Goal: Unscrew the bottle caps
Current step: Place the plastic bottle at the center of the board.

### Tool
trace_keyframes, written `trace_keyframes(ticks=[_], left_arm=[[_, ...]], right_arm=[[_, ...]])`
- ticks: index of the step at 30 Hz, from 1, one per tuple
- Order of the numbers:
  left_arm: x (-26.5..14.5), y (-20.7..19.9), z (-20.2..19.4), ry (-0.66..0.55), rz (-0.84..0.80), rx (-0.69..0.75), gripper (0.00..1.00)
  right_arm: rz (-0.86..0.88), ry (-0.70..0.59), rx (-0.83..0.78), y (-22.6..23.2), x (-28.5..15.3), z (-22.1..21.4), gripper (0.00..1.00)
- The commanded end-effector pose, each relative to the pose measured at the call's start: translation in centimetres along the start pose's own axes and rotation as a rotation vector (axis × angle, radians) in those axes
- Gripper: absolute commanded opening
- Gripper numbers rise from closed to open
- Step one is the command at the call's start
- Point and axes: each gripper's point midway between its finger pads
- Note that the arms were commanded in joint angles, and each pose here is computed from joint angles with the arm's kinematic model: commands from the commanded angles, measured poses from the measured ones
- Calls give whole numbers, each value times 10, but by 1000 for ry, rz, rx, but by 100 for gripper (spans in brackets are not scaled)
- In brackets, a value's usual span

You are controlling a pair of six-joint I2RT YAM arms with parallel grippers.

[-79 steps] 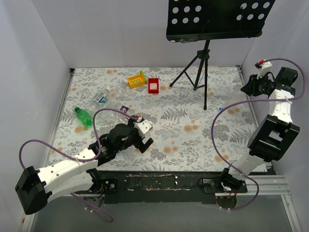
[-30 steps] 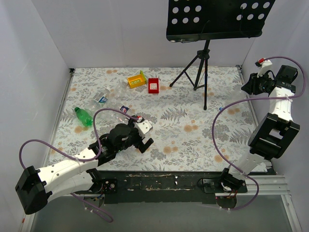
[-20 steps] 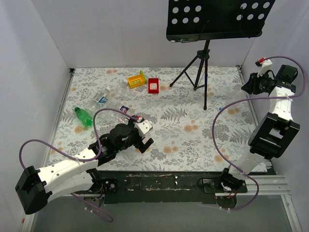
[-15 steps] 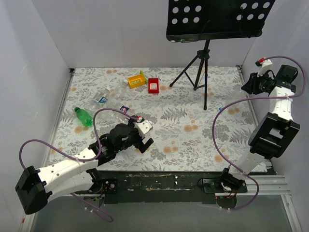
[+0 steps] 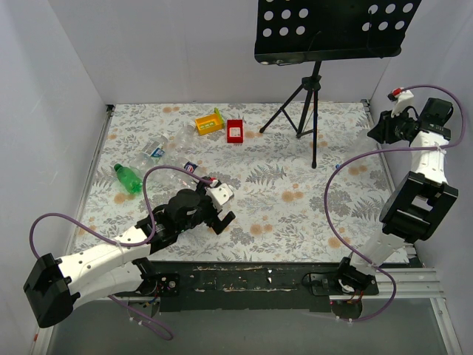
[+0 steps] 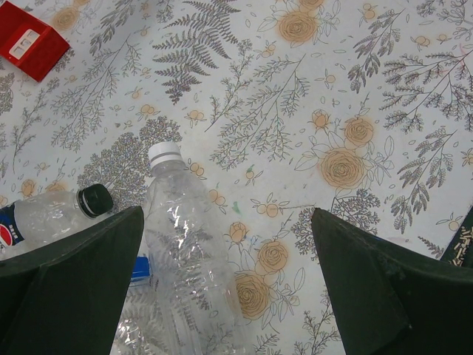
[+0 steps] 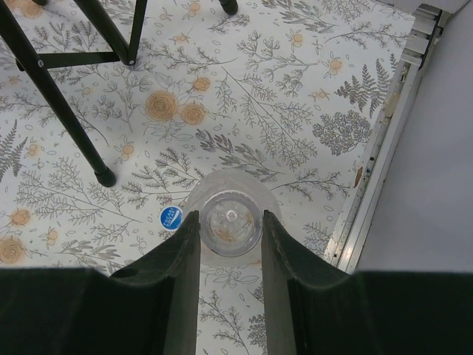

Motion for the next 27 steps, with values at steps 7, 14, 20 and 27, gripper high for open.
trace_keyframes(ticks=[7,14,20,27], left_arm=[[-2,4,5,-15,11,11,98],[-3,4,6,-18,11,11,98],[-3,4,6,-20,10,11,98],[-4,3,7,-22,7,9,98]], right_arm=[[-6,59,-35,1,0,-12,34],[-10,56,-47,4,-4,-13,51],[-21,50,-47,5,-6,-12,64],[-37,26,-58,6,-11,-3,74]])
Point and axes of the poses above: each gripper's point midway between its finger pads, its own x axis out along the fingers, its own y axis along the line the jaws close on, z = x × y, and after that the axes turned 1 degree about x, right-handed
